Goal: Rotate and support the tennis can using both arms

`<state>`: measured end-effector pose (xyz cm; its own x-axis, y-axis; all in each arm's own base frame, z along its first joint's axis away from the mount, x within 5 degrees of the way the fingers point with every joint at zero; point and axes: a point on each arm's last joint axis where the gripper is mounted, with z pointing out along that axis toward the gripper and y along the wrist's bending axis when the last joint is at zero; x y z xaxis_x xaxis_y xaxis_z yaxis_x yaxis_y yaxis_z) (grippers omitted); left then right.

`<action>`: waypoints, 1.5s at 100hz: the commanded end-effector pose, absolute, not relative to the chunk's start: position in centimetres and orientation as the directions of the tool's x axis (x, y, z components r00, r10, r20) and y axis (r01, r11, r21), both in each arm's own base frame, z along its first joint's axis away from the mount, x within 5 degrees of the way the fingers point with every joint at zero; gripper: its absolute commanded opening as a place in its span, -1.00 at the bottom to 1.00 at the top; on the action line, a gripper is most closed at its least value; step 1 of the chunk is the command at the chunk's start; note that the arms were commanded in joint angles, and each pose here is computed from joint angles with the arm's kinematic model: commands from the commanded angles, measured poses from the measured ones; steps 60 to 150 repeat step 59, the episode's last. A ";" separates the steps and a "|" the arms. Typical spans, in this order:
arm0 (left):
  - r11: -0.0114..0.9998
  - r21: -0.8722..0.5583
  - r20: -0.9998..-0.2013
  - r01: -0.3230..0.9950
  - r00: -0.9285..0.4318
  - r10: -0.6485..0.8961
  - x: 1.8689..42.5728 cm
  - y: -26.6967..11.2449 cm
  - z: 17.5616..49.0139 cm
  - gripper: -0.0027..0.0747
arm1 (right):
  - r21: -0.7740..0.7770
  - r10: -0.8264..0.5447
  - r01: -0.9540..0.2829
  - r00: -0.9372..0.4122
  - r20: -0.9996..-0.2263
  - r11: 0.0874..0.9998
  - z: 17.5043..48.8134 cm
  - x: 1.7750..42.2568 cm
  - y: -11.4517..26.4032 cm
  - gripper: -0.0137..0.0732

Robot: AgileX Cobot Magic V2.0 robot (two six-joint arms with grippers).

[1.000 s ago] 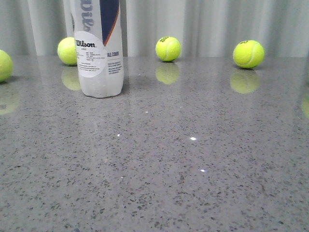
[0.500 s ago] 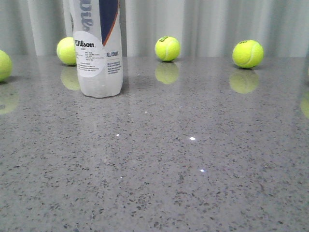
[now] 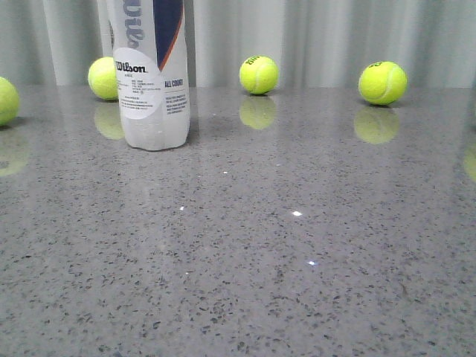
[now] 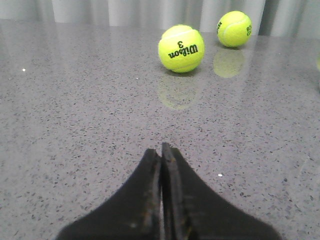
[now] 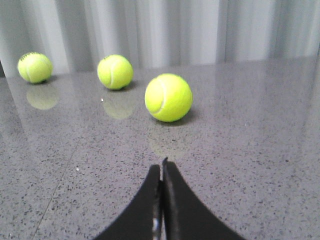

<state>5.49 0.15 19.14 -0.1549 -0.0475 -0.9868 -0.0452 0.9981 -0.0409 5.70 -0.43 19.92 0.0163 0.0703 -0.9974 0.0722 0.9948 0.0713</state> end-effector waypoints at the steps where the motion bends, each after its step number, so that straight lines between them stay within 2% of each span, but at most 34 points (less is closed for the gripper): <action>1: 0.997 -0.063 -0.995 -0.045 -0.078 -0.066 5.5 0.2 18.5 -0.99 | 0.038 0.028 0.066 0.148 -0.989 0.997 21.5 5.3 -0.4 -0.83; 150: 0.997 -0.063 -0.995 -0.045 -0.078 -0.066 5.5 0.2 18.5 -0.99 | 0.039 0.029 0.069 0.130 -0.991 0.997 21.3 5.3 -0.4 -0.83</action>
